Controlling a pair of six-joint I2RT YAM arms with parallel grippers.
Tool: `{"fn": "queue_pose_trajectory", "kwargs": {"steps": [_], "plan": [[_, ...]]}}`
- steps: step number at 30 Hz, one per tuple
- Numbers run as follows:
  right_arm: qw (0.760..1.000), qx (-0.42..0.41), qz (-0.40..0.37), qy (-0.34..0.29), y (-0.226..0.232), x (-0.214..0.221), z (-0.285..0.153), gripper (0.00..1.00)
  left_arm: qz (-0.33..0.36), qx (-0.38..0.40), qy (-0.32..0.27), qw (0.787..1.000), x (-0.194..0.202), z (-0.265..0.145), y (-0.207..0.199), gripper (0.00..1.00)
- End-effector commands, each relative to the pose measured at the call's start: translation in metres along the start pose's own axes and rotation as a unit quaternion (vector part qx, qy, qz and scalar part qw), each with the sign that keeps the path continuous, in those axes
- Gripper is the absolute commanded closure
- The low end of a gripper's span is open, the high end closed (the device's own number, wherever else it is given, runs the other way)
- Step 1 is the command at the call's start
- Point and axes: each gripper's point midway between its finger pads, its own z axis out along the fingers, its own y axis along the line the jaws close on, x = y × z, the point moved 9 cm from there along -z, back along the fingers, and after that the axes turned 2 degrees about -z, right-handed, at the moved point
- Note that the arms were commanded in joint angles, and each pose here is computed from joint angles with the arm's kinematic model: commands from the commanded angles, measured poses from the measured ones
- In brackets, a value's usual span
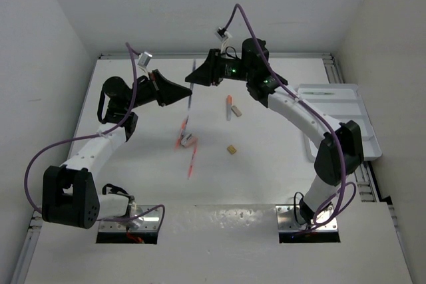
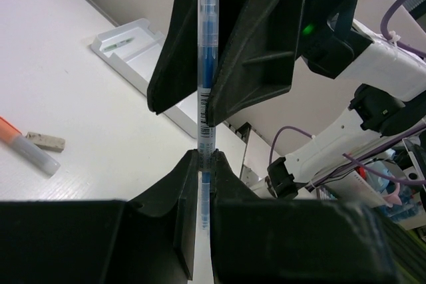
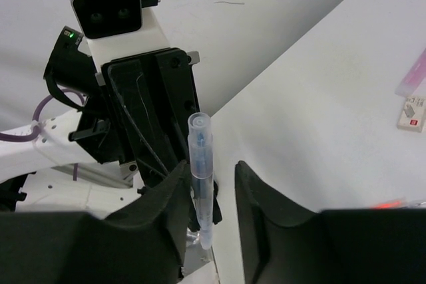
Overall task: Sort the stationery into containers
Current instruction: Place the pen in the storage box.
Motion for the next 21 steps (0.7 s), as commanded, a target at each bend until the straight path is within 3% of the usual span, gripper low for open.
{"fn": "queue_pose_trajectory", "kwargs": {"steps": [1, 5, 8, 11, 15, 16, 17, 20, 21], "plan": [[1.000, -0.005, -0.020, -0.019, 0.004, -0.013, -0.006, 0.65, 0.043, 0.022, -0.007, 0.999, -0.009, -0.001, -0.016, 1.00], [1.000, -0.004, -0.022, -0.015, 0.003, -0.011, -0.011, 0.56, 0.043, 0.020, -0.005, 0.999, -0.009, 0.000, -0.014, 1.00], [1.000, -0.007, -0.023, -0.012, 0.003, -0.011, -0.011, 0.56, 0.041, 0.017, -0.006, 0.999, -0.009, 0.000, -0.012, 1.00], [0.999, -0.011, -0.026, -0.014, 0.004, -0.011, -0.011, 0.66, 0.042, 0.019, -0.006, 0.999, -0.009, 0.000, -0.013, 1.00], [0.999, -0.017, -0.033, -0.012, 0.004, -0.011, -0.011, 0.89, 0.042, 0.014, -0.002, 0.999, -0.009, 0.000, -0.011, 1.00], [0.999, -0.016, -0.035, -0.012, 0.005, -0.011, -0.012, 1.00, 0.044, 0.010, -0.001, 0.999, -0.010, 0.000, -0.011, 0.95], [0.999, -0.014, -0.042, -0.007, 0.005, -0.011, -0.012, 1.00, 0.045, 0.003, 0.001, 0.999, -0.012, 0.001, -0.010, 0.74], [0.996, 0.009, -0.086, 0.016, 0.000, -0.012, -0.022, 1.00, 0.050, -0.046, 0.025, 0.997, -0.014, -0.002, 0.004, 0.45], [0.987, 0.019, -0.159, 0.019, -0.006, -0.021, -0.029, 1.00, 0.055, -0.056, 0.030, 0.996, -0.016, -0.004, 0.006, 0.43]]}}
